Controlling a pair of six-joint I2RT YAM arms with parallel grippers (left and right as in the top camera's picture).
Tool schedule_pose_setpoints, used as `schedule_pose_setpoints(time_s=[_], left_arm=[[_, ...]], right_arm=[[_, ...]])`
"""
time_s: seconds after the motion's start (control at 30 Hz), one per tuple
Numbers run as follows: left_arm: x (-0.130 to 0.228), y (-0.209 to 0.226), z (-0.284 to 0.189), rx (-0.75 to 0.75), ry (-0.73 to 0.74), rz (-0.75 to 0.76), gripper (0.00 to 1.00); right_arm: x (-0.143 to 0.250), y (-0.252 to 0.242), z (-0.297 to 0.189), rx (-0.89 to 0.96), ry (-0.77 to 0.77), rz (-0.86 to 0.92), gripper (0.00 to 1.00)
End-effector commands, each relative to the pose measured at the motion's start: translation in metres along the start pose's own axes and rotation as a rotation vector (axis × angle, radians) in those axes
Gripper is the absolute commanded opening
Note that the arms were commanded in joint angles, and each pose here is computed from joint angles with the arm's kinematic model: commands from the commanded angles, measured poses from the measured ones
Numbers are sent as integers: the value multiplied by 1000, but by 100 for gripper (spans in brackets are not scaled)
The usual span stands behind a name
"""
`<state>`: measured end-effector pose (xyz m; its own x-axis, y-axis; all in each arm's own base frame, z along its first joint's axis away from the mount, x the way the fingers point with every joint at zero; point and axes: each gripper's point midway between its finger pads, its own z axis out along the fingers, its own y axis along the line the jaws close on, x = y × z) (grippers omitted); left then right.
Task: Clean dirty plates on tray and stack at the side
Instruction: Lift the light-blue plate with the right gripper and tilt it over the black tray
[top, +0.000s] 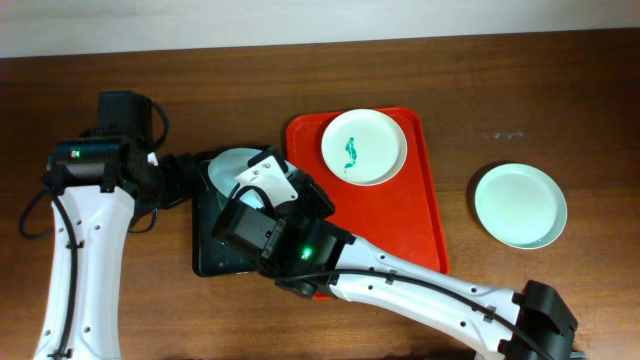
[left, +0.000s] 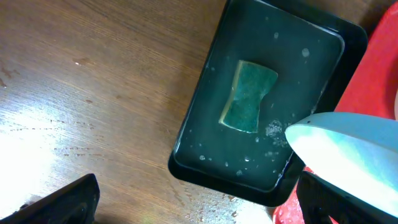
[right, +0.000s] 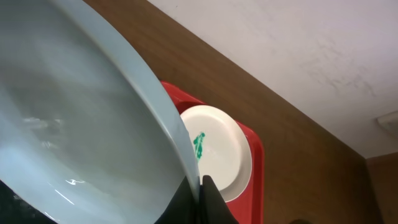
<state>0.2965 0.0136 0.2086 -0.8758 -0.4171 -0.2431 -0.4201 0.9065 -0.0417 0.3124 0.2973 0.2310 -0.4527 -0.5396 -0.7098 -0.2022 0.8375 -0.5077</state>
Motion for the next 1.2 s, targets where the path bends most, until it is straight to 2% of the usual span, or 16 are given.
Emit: schedule_pose_setpoints(time_s=[0.0,1.1,1.17], left_arm=[[-3,2,-5,-4,-21,5,100],[-3,2,-5,-4,-21,5,99],[-3,2,-5,-4,-21,5,99]], right_arm=[[-12,-8,-5,31,-33,32,4],[-12,-9,-5,32,-31,32,4],[-7,-10,-2,29,-12,73,4]])
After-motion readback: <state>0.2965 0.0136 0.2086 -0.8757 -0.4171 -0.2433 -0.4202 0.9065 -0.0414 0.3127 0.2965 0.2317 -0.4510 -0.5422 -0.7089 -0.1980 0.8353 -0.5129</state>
